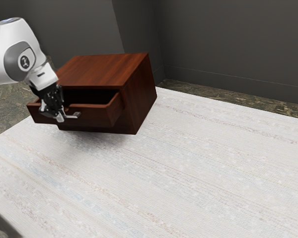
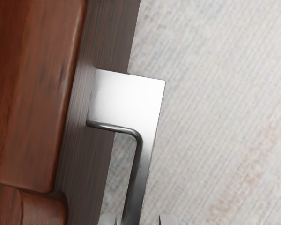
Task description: Pull the drawer handle with one arm to open the drawer
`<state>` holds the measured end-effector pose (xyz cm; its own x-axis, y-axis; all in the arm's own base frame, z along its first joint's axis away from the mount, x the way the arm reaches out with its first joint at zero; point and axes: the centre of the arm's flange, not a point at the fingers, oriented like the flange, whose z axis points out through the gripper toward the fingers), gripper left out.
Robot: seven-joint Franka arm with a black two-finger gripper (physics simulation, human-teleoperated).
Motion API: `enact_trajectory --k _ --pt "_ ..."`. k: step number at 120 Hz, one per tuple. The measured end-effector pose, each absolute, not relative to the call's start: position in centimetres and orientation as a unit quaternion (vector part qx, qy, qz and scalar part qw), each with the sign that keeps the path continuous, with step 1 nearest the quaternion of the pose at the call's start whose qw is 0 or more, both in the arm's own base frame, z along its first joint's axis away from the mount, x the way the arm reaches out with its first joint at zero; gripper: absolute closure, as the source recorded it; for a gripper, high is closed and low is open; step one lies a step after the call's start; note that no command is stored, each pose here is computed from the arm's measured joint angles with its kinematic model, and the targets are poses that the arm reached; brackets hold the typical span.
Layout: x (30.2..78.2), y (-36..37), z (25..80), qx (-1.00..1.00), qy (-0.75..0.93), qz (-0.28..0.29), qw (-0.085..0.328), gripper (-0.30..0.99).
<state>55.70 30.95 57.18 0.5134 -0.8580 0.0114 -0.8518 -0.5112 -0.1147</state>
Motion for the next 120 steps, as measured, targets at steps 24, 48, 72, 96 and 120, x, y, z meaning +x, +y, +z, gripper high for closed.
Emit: enact_trajectory --k 24,48,72,96,120 --pt "54.4 30.5 57.4 -0.870 0.489 -0.031 0.045 0.68" --pt "53.3 30.0 57.4 -0.872 0.487 -0.028 0.043 0.65" --pt "52.0 29.6 57.6 -0.873 0.485 -0.026 0.041 0.67" --pt "50.8 29.3 58.5 -0.874 0.482 -0.029 0.048 0.68" --pt "48.1 28.8 63.7 -0.874 0.475 -0.047 0.088 0.49"
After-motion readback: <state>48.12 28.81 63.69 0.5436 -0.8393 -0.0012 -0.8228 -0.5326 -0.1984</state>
